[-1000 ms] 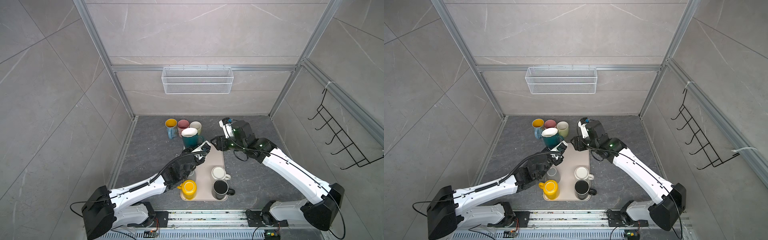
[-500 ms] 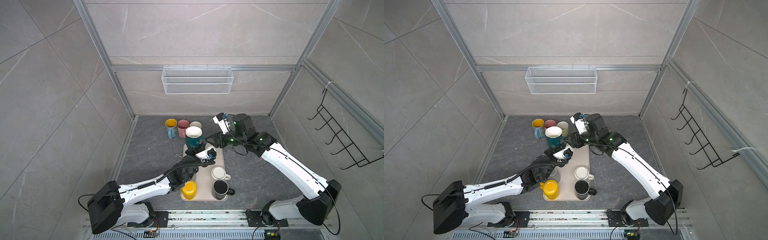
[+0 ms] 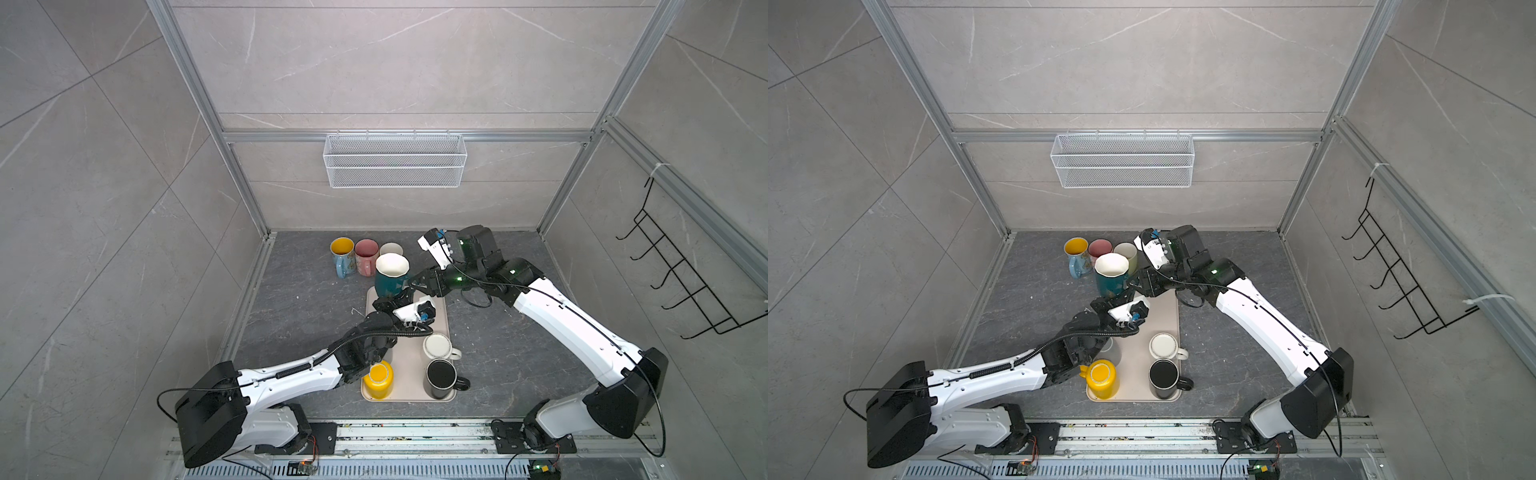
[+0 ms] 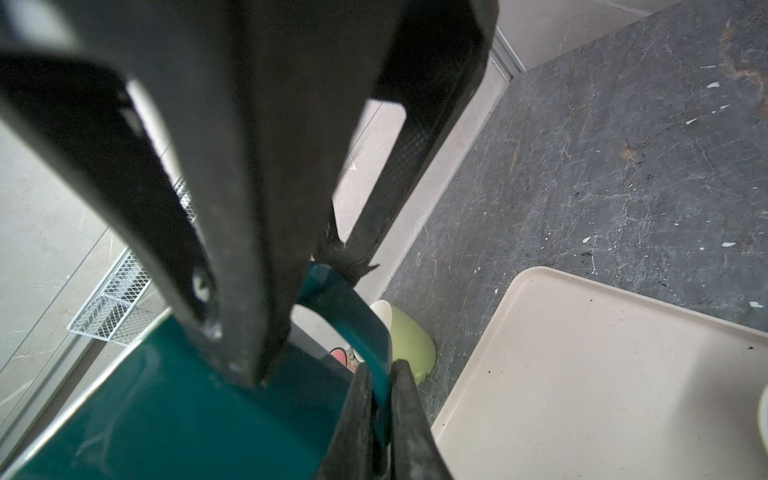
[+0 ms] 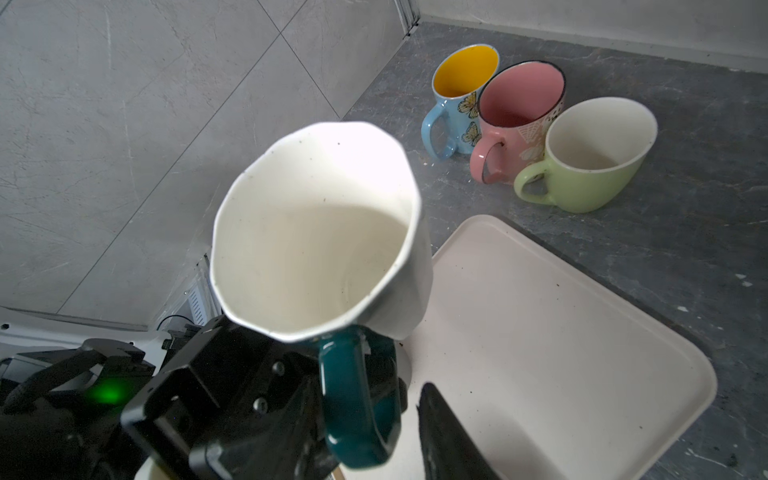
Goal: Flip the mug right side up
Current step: 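Grasp the dark green mug's handle with the right gripper while the left holds it, then carry the dark green mug with the right gripper while the left withdraws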
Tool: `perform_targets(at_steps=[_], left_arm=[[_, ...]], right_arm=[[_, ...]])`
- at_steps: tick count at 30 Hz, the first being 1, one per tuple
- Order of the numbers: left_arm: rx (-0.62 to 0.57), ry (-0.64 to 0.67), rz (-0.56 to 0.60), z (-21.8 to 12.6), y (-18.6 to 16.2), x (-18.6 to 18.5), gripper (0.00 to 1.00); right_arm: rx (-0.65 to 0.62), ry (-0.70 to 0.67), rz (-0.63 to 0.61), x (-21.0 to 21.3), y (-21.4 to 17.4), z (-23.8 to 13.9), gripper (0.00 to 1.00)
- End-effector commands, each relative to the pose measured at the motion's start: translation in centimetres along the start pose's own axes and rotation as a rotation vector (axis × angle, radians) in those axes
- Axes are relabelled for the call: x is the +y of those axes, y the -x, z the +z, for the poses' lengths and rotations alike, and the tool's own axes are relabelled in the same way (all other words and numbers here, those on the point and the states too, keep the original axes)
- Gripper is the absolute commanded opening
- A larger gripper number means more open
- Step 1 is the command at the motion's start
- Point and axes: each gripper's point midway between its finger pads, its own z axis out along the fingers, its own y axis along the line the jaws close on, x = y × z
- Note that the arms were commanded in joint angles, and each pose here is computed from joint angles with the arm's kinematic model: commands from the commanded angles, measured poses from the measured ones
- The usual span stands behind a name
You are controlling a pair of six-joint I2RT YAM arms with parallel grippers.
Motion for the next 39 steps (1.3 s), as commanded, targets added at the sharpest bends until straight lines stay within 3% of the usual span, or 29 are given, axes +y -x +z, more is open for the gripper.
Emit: perform_targets(at_steps=[1,8,15,21,32,39], left_arm=[[-0.133,0.113,-0.048,-0.5,3.9,3.8,0.0],[-0.153,0.106,-0.065,-0.9,4.4,4.0,0.0],[-0.149,0.102,-0.076,-0.9,4.4,4.0,0.0],[-0.085,0.113,-0.1,-0.3,3.9,4.4,0.01],[-0.006,0.161,-0.16,-0.2,3.2,5.9,0.46],[0.007,0.178,-0.18,-0.8,2.9,6.6,0.58]], right_arm=[[0.018,0.019,-0.009,0.6,0.1,-0.1,0.41],[0.021,-0.011,0.0,0.0,-0.1,0.2,0.32],[0.028,-0.02,0.017,-0.3,-0.5,0.4,0.0],[0.023,-0.022,0.019,-0.4,-0.6,0.3,0.0],[-0.051,-0.086,0.041,-1.1,0.0,-0.8,0.0],[-0.086,-0.203,0.074,-3.0,0.5,-1.3,0.0]])
